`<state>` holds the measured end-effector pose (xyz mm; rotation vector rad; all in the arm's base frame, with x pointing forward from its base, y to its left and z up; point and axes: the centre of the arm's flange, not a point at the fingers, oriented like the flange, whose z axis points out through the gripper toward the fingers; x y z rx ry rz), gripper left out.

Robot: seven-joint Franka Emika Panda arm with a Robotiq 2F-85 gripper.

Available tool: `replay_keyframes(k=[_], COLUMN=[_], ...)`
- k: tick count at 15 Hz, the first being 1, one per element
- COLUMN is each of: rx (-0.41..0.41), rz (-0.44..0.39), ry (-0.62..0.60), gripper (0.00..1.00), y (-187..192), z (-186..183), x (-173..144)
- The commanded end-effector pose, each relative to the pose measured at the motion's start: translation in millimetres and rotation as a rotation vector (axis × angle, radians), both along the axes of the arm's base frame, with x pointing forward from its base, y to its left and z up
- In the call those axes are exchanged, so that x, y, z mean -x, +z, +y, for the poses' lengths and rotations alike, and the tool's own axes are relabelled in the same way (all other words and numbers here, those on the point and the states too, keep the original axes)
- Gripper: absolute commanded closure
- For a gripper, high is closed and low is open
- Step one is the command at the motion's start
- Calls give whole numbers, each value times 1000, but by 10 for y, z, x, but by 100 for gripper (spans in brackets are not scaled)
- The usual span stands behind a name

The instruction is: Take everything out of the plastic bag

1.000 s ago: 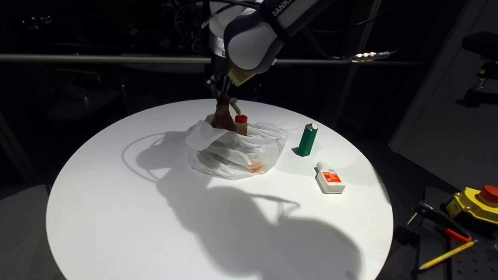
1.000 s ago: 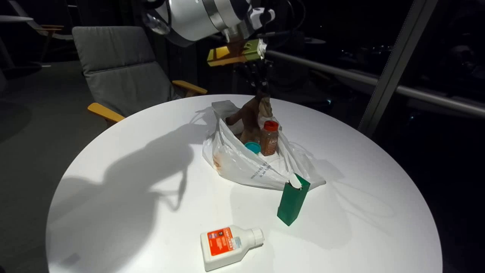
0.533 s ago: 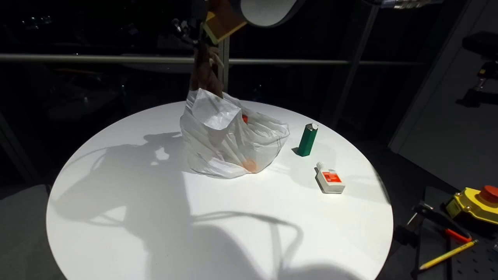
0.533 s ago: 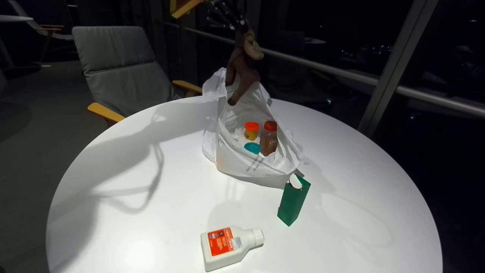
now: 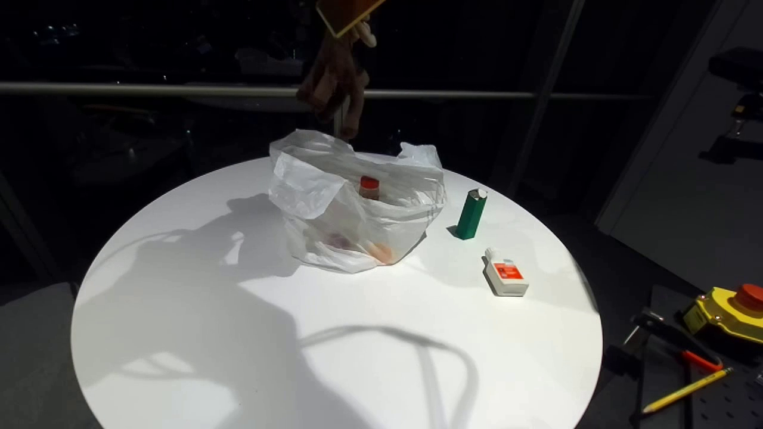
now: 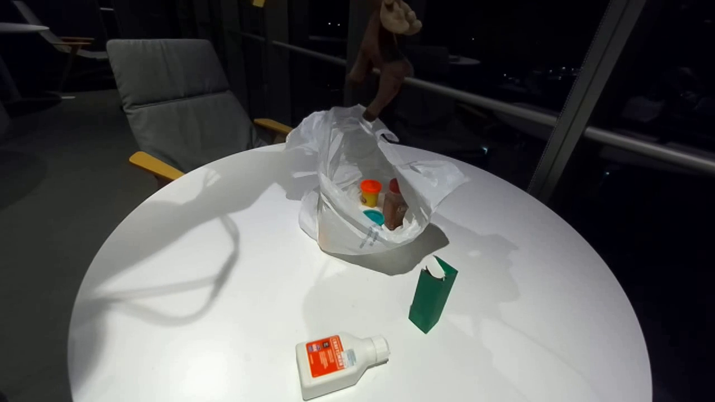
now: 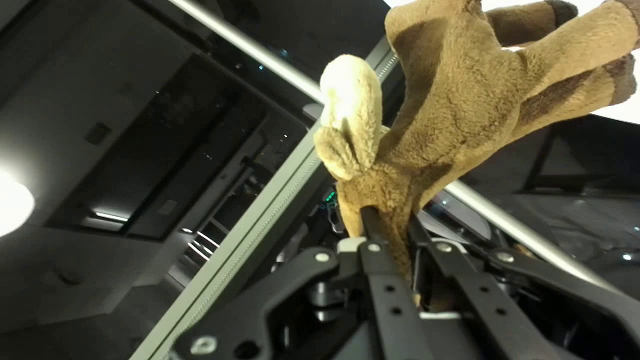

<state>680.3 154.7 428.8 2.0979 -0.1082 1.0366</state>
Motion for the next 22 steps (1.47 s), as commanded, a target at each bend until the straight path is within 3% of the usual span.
replay_keyframes(k=[1, 8, 14, 22], rx=[-3, -82, -180, -332], rz=[64, 225, 547, 942], ry=[-41, -88, -15, 117], gripper=[90, 91, 91, 91], y=[-51, -181, -406, -1336], z=[-303, -610, -771, -854], x=[208, 834, 1545, 1566])
